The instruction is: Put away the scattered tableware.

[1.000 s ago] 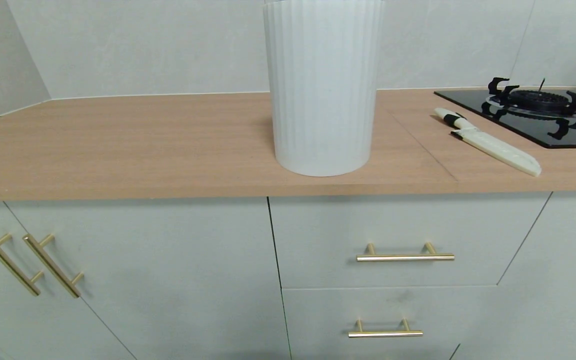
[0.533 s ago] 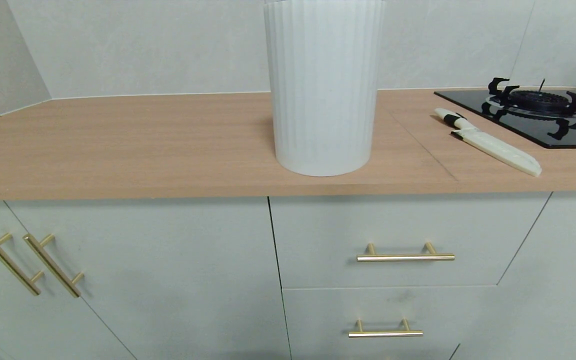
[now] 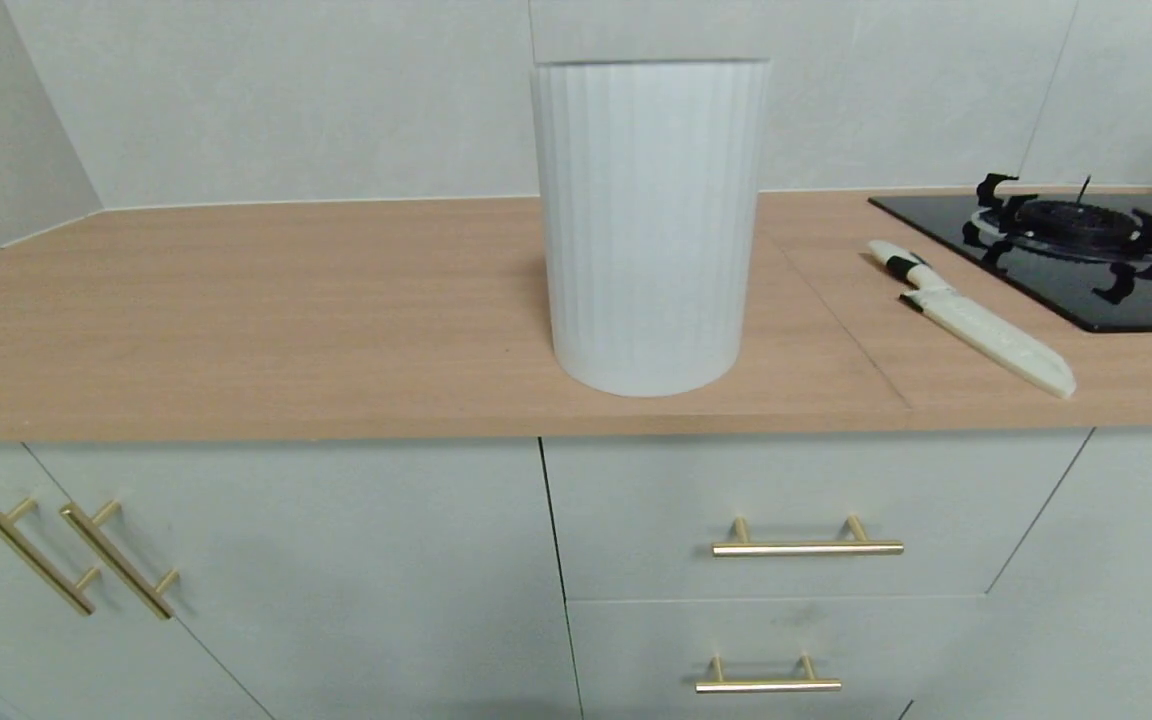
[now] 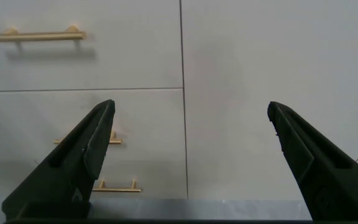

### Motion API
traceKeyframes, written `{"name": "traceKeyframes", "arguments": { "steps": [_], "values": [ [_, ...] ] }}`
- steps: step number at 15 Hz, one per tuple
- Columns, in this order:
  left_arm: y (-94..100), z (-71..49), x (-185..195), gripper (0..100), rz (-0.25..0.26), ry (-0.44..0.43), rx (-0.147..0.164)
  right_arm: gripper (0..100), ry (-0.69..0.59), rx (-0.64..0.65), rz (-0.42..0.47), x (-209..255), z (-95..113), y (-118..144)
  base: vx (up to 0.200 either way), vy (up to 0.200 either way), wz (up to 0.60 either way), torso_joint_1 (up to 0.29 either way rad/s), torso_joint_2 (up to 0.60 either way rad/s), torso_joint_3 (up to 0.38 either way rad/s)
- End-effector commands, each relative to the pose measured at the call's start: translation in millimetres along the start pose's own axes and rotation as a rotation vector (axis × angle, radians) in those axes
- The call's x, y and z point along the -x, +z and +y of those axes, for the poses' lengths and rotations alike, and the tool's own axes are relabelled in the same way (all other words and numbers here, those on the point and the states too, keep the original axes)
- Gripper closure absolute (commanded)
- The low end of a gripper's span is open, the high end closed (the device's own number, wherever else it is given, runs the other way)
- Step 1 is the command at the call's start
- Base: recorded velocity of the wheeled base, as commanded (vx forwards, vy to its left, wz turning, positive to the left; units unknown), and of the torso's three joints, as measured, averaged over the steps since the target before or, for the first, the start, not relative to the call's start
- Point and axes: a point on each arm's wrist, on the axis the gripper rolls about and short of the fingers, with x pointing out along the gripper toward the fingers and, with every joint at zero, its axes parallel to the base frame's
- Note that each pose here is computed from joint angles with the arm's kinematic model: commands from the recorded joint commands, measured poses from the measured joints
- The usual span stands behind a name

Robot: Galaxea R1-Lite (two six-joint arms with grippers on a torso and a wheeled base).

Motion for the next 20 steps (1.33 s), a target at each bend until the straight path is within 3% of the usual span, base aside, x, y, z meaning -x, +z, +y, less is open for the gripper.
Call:
{"name": "traceKeyframes", "arguments": {
  "steps": [1,20],
  "values": [
    [-0.2,0.0,-0.1,0,0.002,0.001,0.000,0,0.000,0.000,0.001,-0.1,0.0,0.1,0.000,0.000,0.00,0.115,-0.55,-0.300],
    [-0.2,0.0,-0.1,0,0.002,0.001,0.000,0,0.000,0.000,0.001,-0.1,0.0,0.1,0.000,0.000,0.00,0.198,-0.49,-0.290]
  ]
}}
